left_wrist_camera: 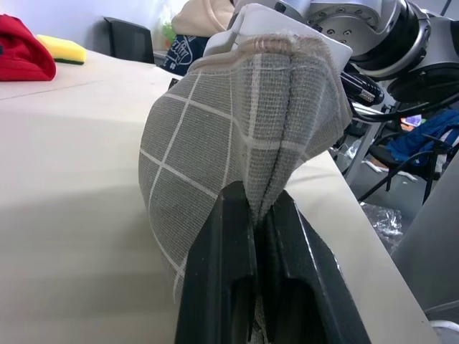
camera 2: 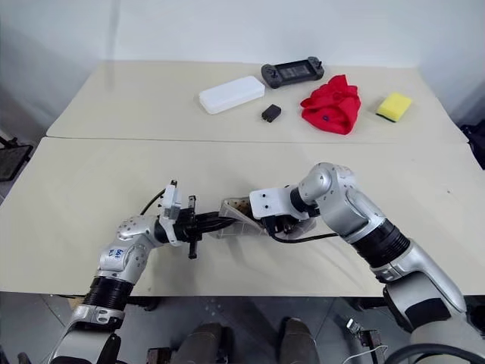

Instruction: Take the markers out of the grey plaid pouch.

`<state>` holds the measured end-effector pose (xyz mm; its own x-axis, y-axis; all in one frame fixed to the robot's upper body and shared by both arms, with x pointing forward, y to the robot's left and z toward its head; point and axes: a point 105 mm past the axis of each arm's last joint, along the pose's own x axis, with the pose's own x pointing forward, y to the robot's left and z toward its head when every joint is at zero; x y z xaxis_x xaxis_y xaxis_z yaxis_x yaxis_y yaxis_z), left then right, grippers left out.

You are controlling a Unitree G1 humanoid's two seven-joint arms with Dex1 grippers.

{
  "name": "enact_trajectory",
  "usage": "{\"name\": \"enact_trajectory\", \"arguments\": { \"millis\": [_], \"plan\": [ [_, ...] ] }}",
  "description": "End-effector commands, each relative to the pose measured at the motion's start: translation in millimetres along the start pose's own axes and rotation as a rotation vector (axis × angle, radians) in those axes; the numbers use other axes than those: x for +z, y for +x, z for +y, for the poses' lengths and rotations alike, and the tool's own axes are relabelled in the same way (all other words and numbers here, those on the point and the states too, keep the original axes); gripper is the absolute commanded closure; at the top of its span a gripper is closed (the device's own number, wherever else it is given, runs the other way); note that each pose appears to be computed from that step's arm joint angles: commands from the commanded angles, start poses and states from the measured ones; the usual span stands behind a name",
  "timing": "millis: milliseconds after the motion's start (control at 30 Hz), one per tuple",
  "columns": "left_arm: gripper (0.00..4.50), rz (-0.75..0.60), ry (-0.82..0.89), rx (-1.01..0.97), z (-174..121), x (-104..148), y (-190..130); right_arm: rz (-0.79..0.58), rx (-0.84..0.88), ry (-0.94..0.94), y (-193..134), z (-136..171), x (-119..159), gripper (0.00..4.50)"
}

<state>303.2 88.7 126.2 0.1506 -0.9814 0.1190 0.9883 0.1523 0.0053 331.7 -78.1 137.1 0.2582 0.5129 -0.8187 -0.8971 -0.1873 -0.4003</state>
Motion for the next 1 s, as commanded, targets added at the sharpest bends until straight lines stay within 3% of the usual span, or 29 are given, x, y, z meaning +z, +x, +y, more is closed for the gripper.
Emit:
{"name": "enact_trajectory", "arguments": {
  "millis": [33,133,233,333,467,567,767,1000],
  "plan": [
    [4.50,-0.011,0.016,-0.012,-2,2,1,0.065,0.018,0.039,12,8,-17,2.76],
    [4.50,-0.011,0.016,-0.009,-2,2,0,0.034,0.018,0.026,12,9,-12,3.25],
    [4.50,-0.010,0.016,-0.008,-2,3,0,-0.010,-0.016,0.014,8,3,-4,4.03],
    [4.50,-0.006,0.017,-0.003,-2,2,-2,-0.117,-0.078,-0.028,-12,-10,12,4.06],
    [4.50,-0.002,0.016,0.001,-3,1,-4,-0.293,-0.014,-0.104,-33,-1,27,4.06],
    [4.50,-0.003,0.016,0.005,-3,1,-5,-0.312,-0.050,-0.056,-43,-4,14,4.06],
    [4.50,-0.001,0.013,0.012,-3,1,-8,-0.530,-0.045,-0.049,-65,1,14,4.06],
    [4.50,0.005,0.012,0.014,-4,0,-10,-0.654,-0.076,0.057,-76,0,2,4.06]
  ]
}}
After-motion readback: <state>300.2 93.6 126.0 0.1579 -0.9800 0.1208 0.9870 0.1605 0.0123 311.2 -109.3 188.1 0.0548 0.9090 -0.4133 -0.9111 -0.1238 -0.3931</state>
